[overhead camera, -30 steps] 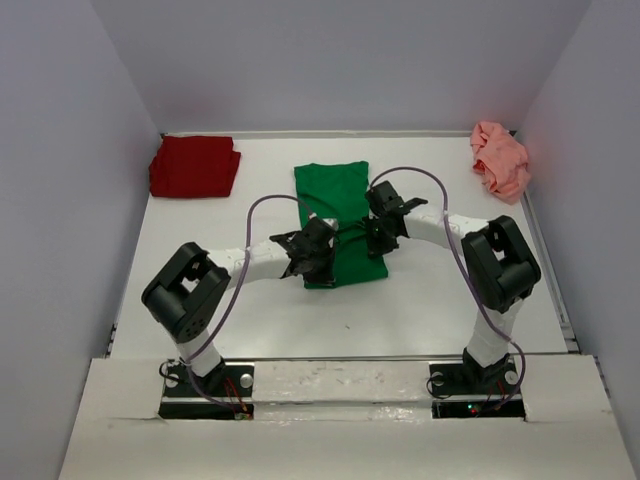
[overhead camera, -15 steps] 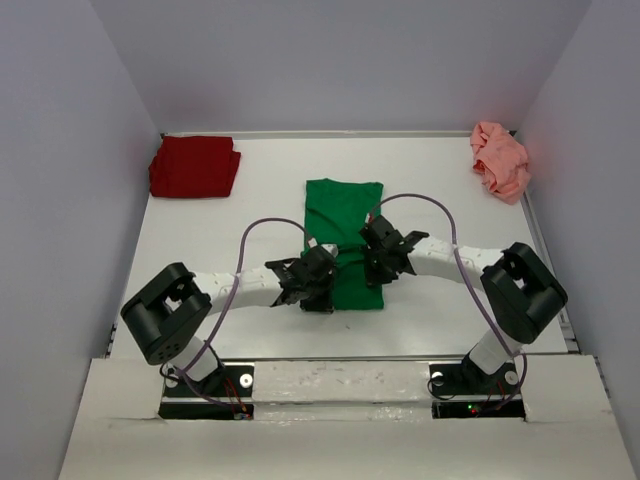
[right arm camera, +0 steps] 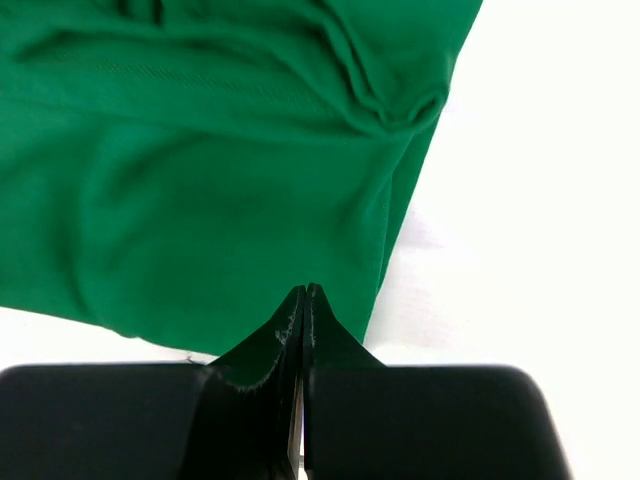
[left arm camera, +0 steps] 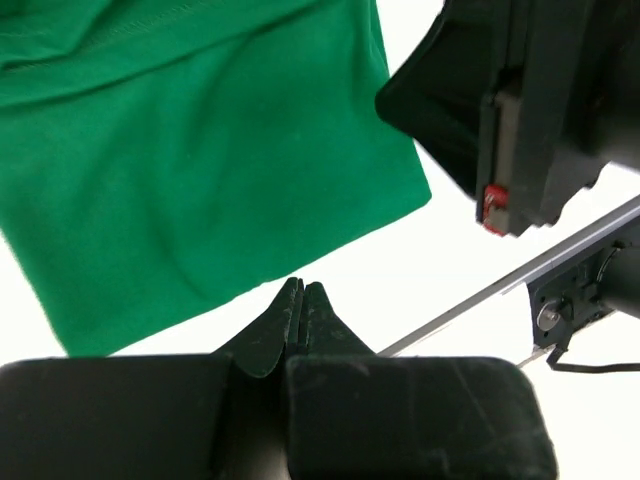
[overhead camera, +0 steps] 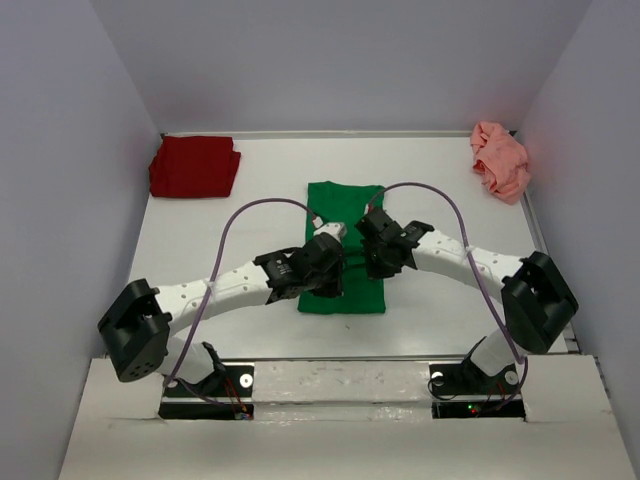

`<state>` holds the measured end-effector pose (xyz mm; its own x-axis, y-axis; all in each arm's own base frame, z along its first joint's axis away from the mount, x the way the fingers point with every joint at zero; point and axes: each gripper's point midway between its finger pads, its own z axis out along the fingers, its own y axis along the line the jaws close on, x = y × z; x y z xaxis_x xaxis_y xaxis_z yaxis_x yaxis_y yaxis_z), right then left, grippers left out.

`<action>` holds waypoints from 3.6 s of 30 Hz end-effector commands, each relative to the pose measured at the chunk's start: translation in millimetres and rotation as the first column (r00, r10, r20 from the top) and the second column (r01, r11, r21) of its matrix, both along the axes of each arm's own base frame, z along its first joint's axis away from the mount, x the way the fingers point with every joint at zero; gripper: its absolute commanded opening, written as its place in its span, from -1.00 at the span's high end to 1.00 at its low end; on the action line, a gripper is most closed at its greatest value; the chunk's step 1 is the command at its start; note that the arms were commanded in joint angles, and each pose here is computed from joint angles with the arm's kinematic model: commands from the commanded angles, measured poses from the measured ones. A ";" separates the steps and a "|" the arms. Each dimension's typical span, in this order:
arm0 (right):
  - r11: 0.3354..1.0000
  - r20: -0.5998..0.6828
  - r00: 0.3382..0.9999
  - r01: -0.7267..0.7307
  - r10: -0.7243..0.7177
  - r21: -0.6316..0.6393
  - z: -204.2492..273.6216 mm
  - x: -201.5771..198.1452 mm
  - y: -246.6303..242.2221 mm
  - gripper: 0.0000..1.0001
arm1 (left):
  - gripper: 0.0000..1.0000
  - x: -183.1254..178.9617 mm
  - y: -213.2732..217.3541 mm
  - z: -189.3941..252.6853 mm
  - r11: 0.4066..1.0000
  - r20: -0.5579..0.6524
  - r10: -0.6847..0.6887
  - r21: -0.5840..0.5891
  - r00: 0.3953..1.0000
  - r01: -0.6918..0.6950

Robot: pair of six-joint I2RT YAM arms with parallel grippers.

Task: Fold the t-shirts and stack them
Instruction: Fold the tshirt

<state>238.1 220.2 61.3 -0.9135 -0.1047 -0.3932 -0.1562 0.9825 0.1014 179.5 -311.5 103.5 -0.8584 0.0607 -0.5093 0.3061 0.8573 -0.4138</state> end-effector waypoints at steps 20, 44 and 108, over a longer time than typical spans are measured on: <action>0.993 0.098 0.995 0.000 0.012 -0.118 11.5 62.4 10.3 1.00 | 1.00 77.1 54.6 -24.3 0.970 0.033 0.162 0.181 0.986 -0.165; 0.992 0.098 0.995 -0.011 0.023 -0.124 -7.8 114.8 13.9 1.00 | 1.00 92.8 47.6 -34.6 0.972 0.007 0.141 0.192 0.990 -0.139; 0.998 0.112 0.992 -0.050 0.055 -0.046 25.0 114.5 4.7 1.00 | 1.00 170.9 44.1 -38.9 0.954 0.031 0.187 0.232 0.982 -0.189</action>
